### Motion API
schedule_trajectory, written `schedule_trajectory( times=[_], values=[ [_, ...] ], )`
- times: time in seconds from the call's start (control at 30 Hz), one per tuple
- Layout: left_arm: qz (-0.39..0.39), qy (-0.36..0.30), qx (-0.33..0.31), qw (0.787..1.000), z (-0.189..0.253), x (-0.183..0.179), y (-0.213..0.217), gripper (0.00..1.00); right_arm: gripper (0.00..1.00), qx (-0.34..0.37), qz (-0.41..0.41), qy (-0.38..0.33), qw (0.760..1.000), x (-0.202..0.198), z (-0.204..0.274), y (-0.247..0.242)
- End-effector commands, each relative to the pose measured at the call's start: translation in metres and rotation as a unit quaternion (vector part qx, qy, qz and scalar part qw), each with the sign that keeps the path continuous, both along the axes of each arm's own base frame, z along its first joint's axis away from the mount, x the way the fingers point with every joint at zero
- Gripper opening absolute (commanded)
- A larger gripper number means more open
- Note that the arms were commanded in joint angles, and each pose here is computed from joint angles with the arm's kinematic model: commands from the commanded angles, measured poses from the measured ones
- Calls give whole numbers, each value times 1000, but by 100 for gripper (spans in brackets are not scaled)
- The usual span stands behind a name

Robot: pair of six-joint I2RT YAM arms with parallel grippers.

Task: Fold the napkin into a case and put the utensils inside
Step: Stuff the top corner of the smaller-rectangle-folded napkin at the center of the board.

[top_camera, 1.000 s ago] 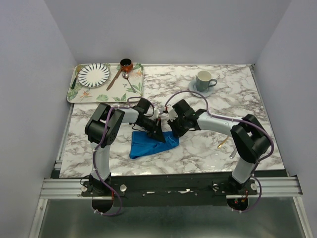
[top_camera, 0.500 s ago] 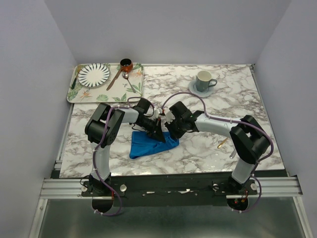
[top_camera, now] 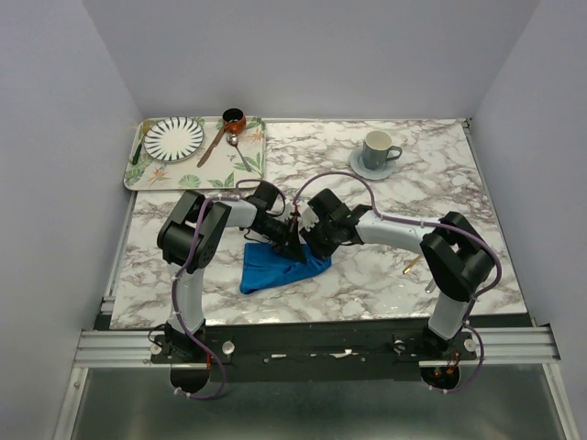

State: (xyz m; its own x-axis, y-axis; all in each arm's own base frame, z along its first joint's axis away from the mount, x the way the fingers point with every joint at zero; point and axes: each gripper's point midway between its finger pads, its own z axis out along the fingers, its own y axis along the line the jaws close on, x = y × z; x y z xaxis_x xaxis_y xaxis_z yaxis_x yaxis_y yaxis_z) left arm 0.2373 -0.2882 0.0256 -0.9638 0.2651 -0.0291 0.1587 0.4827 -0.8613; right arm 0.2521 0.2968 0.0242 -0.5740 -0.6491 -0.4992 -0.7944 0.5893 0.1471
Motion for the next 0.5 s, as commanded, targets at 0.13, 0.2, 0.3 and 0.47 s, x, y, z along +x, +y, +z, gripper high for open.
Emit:
schedule_trajectory(
  times=[0.13,0.2,0.3,0.47],
  values=[
    [14,-21,64,998,-39,7,14,0,3,-38,-11,-25,999,6,-4,-8],
    [14,-18,65,998,-40,6,14,0,1,-39,-19,-41,998,12,4,-10],
    [15,-19,64,998,-40,7,14,0,0,-36,-25,-55,998,17,14,-11],
    [14,-20,64,998,-40,7,14,0,1,-32,-33,-64,997,21,24,-14]
  ],
)
